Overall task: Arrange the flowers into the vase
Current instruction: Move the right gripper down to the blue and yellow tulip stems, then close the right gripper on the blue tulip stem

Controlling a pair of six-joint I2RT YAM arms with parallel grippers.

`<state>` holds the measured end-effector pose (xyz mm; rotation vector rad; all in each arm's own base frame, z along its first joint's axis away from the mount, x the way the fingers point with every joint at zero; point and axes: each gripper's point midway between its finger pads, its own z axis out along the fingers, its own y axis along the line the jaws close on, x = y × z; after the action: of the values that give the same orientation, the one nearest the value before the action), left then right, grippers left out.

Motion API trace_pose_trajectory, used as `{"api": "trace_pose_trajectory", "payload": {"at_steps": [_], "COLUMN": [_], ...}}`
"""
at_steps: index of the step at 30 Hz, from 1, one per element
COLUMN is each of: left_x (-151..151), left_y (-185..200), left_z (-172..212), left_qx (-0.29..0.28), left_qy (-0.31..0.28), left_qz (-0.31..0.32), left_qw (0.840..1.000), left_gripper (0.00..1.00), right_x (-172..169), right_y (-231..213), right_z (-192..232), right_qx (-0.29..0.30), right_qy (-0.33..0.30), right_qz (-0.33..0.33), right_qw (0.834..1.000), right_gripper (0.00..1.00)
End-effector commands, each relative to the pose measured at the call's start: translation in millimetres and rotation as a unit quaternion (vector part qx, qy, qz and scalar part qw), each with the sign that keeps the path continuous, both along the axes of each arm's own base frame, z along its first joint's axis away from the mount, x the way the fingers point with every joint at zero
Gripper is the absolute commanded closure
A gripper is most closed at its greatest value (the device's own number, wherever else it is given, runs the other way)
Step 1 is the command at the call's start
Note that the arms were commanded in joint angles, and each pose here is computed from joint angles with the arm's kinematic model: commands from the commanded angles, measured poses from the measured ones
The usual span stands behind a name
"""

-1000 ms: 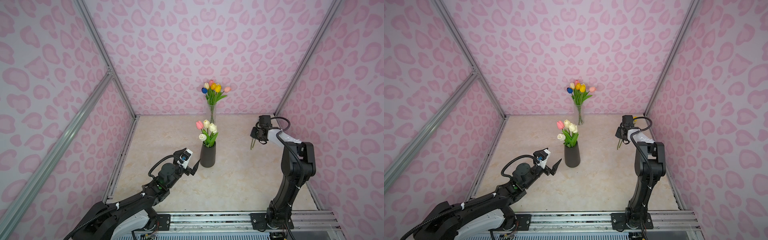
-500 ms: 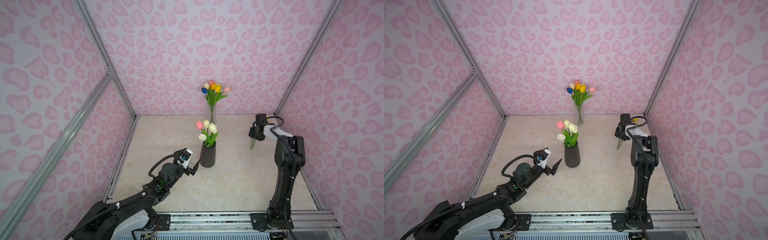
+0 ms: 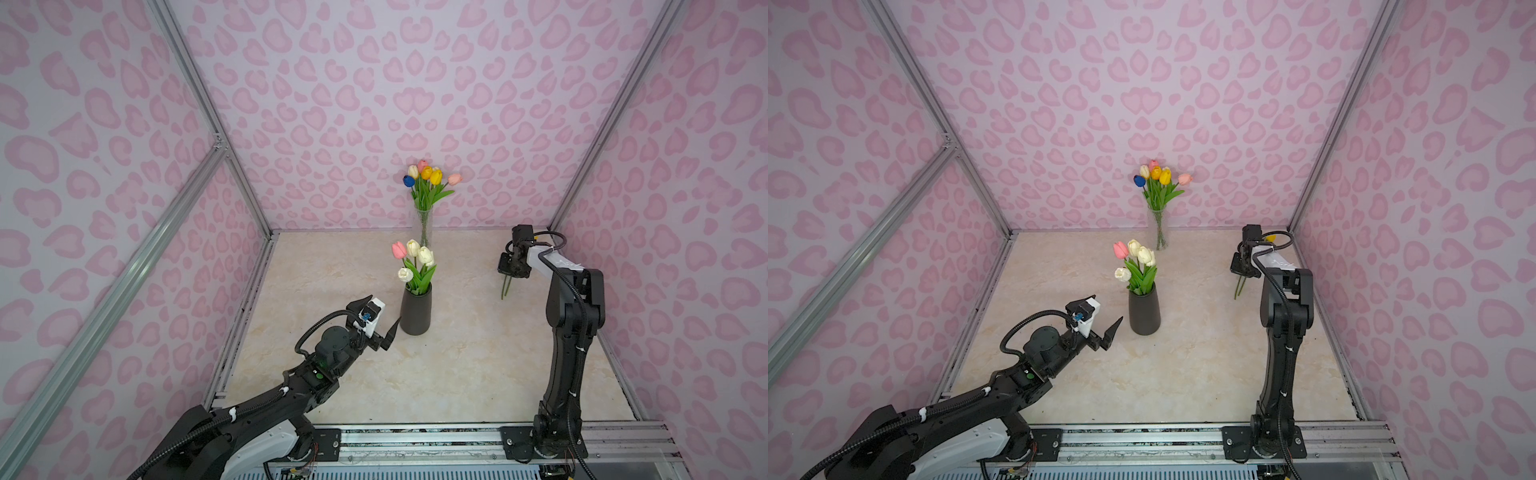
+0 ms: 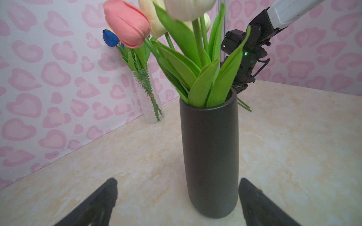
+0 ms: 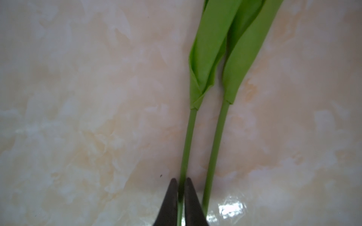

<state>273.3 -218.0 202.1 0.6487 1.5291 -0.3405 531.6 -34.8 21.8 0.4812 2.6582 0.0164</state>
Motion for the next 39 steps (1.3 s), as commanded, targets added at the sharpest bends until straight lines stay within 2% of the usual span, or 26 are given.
{"api": "trace_pose_trajectory", "payload": {"at_steps": [1, 7, 14, 23, 26, 28, 33, 39], "left_x": [1.3, 1.7, 2.0, 0.8, 2.7, 3.2, 2.5, 2.7], "left_y": [0.4, 0.5, 1.7, -2.5, -2.6, -3.6, -1.8, -0.1], "left_z": [5.8, 4.5, 5.2, 4.4, 2.4, 0.4, 2.2, 2.3], "left_qx": [0.0, 0.003, 0.004, 0.001, 0.003, 0.005, 0.007, 0.009], "left_qy": [-0.008, -0.007, -0.008, -0.004, -0.002, 0.002, -0.003, -0.004], "left_qz": [0.003, 0.004, 0.007, -0.004, -0.001, -0.002, 0.0, 0.004], "left_qw": [1.0, 1.0, 1.0, 1.0, 1.0, 1.0, 1.0, 1.0], "left_gripper": [0.03, 0.03, 0.03, 0.03, 0.03, 0.03, 0.03, 0.03], "right_x": [-13.4, -18.0, -51.3, -84.7, -79.9, -72.5, -47.8, -38.6], "right_y": [19.9, 58.5, 120.3, 139.8, 140.7, 137.3, 122.7, 136.3], "right_z": [-13.2, -6.6, -11.1, 8.7, 17.1, 21.2, 24.8, 24.0], "right_qx": [0.02, -0.015, -0.022, 0.039, 0.066, 0.076, 0.041, 0.039], "right_qy": [0.028, 0.033, 0.057, 0.051, 0.029, 0.02, 0.02, 0.02], "right_qz": [0.039, 0.109, 0.185, 0.183, 0.184, 0.175, 0.153, 0.148], "right_qw": [0.999, 0.993, 0.981, 0.981, 0.98, 0.981, 0.987, 0.988], "right_gripper": [0.98, 1.0, 1.0, 1.0, 0.78, 0.71, 0.68, 0.66]}}
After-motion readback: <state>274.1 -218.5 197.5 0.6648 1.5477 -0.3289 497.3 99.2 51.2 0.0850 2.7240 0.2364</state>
